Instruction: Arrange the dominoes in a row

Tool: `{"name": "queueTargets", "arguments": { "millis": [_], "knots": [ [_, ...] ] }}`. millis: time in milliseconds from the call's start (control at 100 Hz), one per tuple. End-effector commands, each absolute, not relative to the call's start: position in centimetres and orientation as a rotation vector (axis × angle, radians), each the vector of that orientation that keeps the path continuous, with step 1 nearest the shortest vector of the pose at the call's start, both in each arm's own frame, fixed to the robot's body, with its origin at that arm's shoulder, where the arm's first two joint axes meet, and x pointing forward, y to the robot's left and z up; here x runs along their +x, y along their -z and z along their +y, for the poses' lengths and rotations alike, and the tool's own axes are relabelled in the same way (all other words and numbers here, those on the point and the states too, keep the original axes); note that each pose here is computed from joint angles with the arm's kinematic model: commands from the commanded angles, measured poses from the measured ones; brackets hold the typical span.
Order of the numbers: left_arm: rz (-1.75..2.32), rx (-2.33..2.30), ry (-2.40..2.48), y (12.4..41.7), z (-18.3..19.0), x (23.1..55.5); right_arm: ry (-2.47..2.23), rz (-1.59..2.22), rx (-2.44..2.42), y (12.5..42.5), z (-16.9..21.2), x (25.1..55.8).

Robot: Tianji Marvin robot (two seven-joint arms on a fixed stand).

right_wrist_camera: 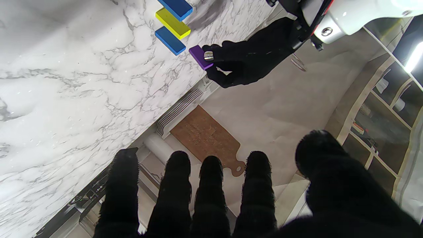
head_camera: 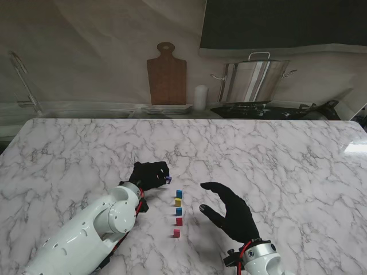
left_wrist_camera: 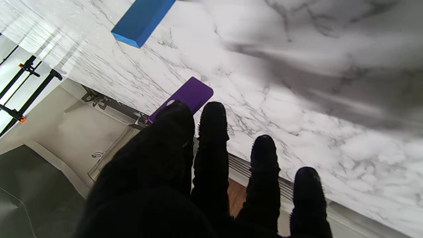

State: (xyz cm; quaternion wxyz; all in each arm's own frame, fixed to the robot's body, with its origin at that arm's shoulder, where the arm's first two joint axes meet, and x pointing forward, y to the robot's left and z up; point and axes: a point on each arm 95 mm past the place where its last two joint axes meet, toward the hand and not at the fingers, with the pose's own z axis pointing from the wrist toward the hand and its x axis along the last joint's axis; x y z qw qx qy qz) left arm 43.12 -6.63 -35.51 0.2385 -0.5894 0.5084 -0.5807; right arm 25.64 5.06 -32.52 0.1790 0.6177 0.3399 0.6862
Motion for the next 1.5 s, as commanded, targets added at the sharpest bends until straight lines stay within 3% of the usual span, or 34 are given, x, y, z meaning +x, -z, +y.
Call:
{"name": "queueTargets", "arguments": {
  "millis": [0,1490],
  "knots": [
    [1.407,-1.63,1.593,35.7,-7.4,43.3,-1.941,0.96,1.753,32.6,5.1,25.5],
    [1.415,-1.703,1.638,38.3,-9.9,44.7,-1.935,0.945,1.756,32.5,4.8,25.5]
  ]
}}
